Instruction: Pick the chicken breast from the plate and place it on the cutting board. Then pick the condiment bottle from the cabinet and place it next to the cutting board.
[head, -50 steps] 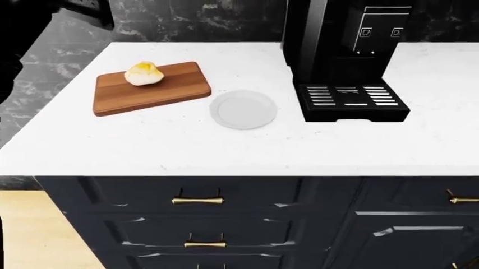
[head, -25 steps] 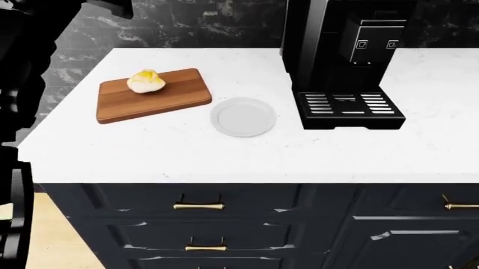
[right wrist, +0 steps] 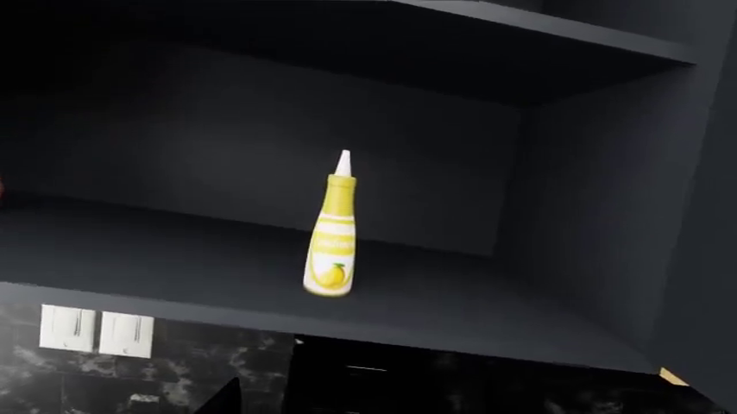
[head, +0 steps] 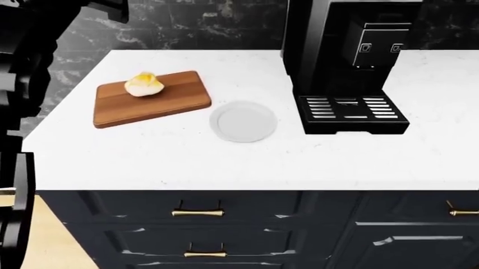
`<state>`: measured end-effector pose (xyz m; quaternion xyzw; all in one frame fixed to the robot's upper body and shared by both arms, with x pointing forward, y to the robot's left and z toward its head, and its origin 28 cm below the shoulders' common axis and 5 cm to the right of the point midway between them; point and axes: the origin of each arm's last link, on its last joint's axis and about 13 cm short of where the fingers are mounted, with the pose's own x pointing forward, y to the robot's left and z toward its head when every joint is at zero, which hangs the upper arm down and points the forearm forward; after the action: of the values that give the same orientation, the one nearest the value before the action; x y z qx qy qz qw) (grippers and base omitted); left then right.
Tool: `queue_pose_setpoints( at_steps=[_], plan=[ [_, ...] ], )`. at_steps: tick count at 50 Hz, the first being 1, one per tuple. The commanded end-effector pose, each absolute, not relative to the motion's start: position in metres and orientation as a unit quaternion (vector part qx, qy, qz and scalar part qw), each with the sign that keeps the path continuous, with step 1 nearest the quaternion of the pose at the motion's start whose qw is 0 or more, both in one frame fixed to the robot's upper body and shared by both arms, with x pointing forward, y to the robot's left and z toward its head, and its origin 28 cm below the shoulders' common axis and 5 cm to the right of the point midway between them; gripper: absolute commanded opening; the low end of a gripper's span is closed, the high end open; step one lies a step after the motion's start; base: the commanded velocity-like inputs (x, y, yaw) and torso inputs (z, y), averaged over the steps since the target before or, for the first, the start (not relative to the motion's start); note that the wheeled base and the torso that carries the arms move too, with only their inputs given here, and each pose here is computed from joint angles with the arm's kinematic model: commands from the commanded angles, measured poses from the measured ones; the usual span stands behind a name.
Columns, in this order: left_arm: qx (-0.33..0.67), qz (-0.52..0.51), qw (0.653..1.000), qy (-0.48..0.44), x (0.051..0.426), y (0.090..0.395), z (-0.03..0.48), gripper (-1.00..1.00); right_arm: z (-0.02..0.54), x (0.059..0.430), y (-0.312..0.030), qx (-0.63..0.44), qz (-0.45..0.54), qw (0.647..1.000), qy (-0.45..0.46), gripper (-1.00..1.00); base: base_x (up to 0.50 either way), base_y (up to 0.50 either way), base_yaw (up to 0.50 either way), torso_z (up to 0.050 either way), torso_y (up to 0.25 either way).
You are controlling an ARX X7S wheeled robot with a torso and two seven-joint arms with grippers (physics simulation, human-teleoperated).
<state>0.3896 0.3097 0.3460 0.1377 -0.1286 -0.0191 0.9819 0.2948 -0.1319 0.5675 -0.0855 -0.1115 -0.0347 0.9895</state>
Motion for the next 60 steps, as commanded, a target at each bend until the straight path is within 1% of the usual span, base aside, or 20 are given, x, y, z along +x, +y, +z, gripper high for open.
queue_pose_setpoints(
  at_steps=[1, 11, 60],
  plan=[
    [0.142, -0.013, 0.982, -0.125, 0.3886, 0.3108, 0.3491, 1.0, 0.5671, 0.2952, -0.1316, -0.087, -0.034, 0.99, -0.11, 1.0, 0.21, 0.0, 0.0, 0.0, 0.0],
    [0.142, -0.013, 0.981, -0.129, 0.3894, 0.3111, 0.3495, 1.0, 0.5671, 0.2952, -0.1316, -0.087, -0.034, 0.99, -0.11, 1.0, 0.22, 0.0, 0.0, 0.003, 0.0],
    [0.14, -0.019, 0.981, -0.13, 0.3854, 0.3119, 0.3488, 1.0, 0.5671, 0.2952, -0.1316, -0.087, -0.034, 0.99, -0.11, 1.0, 0.22, 0.0, 0.0, 0.05, 0.028]
  ],
)
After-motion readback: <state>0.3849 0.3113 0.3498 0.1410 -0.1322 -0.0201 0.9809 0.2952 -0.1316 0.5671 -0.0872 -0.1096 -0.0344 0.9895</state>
